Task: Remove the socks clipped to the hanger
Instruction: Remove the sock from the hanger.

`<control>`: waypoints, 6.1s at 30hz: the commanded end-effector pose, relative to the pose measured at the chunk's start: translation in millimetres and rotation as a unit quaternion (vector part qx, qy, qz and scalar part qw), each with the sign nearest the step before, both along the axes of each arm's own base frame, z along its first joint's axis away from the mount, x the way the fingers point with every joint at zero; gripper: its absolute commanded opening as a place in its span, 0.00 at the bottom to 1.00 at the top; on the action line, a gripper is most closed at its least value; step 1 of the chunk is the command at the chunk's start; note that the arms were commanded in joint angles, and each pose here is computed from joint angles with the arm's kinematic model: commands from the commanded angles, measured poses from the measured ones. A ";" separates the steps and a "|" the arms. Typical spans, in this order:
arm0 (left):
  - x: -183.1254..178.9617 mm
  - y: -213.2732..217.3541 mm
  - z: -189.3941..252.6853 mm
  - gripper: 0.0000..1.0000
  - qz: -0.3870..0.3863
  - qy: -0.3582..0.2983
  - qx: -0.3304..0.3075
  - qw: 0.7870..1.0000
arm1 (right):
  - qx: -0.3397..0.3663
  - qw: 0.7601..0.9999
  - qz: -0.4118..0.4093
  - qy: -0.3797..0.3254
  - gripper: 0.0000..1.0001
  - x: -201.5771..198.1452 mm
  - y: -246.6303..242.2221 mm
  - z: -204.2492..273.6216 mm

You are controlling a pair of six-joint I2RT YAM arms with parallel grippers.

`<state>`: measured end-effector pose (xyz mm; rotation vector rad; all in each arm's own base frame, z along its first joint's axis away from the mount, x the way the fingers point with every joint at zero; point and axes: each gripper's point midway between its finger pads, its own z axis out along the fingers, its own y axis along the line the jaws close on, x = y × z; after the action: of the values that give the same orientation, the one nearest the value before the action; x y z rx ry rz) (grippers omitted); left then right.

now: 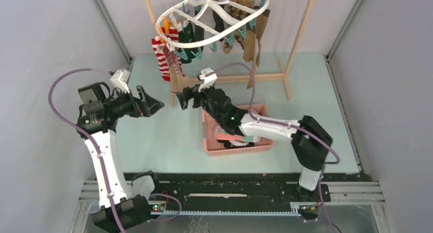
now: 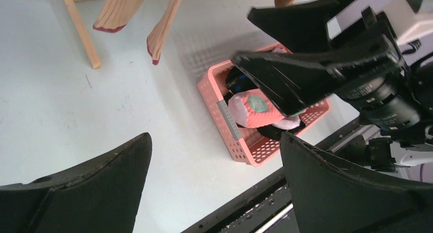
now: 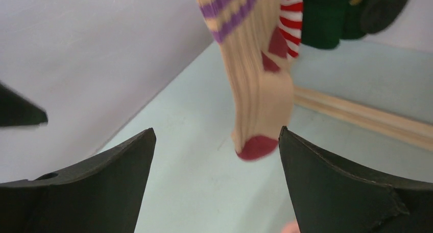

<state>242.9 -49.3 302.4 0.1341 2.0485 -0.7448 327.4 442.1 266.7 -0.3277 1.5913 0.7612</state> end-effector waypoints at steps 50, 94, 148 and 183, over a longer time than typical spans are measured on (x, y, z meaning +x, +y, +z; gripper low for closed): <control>-40.6 -83.2 47.7 1.00 -0.214 -0.039 -0.111 0.970 | 0.140 0.908 0.390 0.064 0.00 -136.0 -7.5 95.8; -41.3 -118.0 44.4 0.00 -0.228 -0.037 -0.131 0.964 | 0.196 0.979 0.054 0.019 0.86 -33.5 -57.7 151.5; -50.3 -116.7 44.3 0.00 -0.225 -0.049 -0.111 0.967 | 0.317 0.948 0.018 -0.028 0.72 13.8 -30.9 191.9; -54.3 -114.2 38.8 0.00 -0.224 -0.046 -0.095 0.969 | 0.318 0.946 0.053 -0.011 0.19 26.7 -16.4 201.8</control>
<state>195.3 -163.9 339.6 0.4799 1.8808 -1.2162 360.8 429.4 431.9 0.0591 1.3184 1.2591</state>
